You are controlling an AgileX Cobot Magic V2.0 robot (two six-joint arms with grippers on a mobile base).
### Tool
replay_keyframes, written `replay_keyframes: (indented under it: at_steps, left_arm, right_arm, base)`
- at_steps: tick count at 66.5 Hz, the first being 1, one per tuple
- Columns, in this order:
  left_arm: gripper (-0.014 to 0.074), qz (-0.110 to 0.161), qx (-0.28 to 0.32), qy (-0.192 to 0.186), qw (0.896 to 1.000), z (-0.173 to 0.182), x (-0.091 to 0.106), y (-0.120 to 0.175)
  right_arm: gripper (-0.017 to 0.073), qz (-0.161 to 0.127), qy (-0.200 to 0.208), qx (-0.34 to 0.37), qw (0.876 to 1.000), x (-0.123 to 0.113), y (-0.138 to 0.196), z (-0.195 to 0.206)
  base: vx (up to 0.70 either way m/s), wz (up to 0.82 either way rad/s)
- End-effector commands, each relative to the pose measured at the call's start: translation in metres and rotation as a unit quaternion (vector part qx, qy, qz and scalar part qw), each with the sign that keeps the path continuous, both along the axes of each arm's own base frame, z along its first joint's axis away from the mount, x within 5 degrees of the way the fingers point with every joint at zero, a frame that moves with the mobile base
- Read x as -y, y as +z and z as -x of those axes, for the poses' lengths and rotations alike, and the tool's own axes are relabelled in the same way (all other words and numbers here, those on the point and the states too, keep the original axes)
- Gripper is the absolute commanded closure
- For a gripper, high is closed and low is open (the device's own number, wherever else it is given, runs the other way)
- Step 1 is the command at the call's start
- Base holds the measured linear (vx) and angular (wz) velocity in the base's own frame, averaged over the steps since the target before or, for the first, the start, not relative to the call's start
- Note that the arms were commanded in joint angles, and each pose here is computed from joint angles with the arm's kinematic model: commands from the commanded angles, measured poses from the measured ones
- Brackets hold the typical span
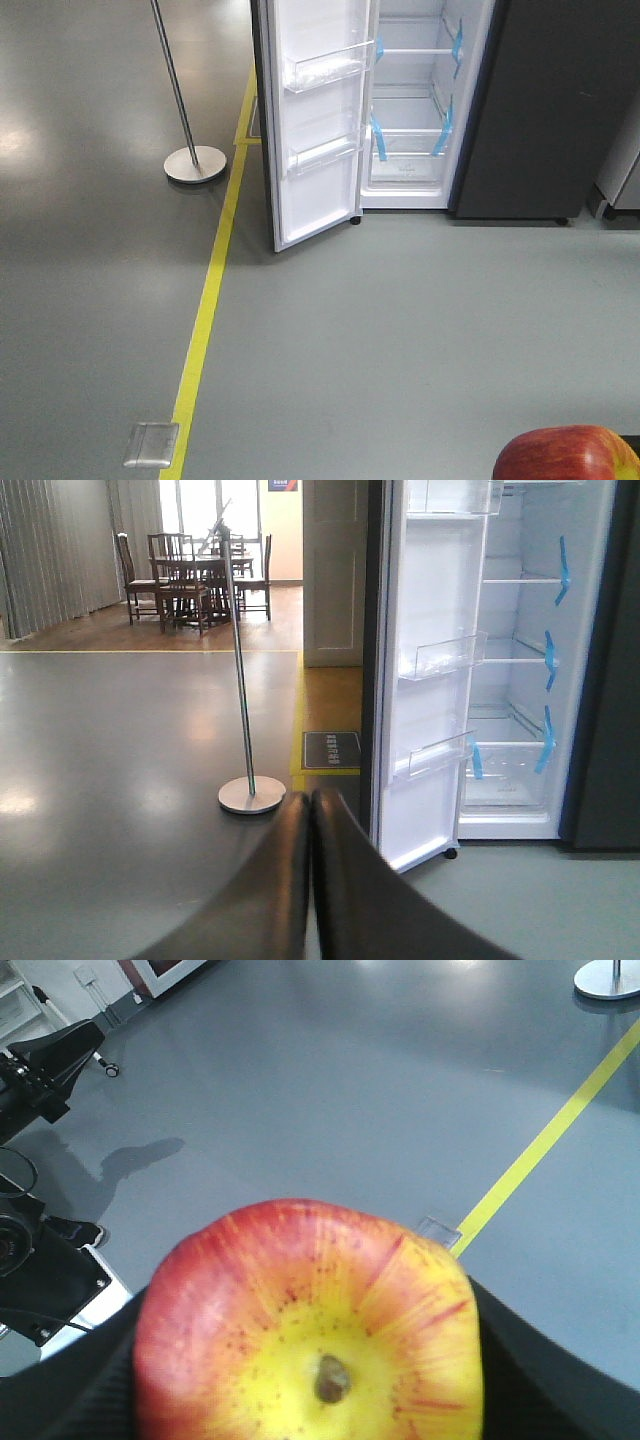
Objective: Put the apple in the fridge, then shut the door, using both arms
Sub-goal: 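Drive the base up to the open refrigerator door holding the apple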
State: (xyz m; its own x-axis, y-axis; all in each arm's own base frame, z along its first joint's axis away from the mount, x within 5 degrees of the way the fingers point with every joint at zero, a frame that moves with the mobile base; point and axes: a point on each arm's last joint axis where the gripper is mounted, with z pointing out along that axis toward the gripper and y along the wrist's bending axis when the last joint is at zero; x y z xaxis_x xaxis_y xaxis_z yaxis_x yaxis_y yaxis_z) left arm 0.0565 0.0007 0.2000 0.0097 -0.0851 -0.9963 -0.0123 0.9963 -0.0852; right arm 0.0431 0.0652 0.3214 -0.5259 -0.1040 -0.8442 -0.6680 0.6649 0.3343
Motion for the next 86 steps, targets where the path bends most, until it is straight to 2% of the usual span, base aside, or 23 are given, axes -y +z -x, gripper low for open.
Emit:
replay_keyframes:
  at_steps: [1, 86]
  left_arm:
    - [0.06, 0.002, 0.041, -0.003, 0.999, 0.0009, 0.0003, 0.0035]
    - [0.06, 0.002, 0.041, -0.003, 0.999, 0.0009, 0.0003, 0.0035]
  right_arm:
    - [0.0228, -0.033, -0.012, 0.027, 0.999, -0.0008, 0.0137, -0.003]
    - [0.0228, -0.033, -0.012, 0.027, 0.999, -0.0008, 0.0137, -0.003]
  base:
    - [0.24, 0.02]
    - [0.18, 0.01]
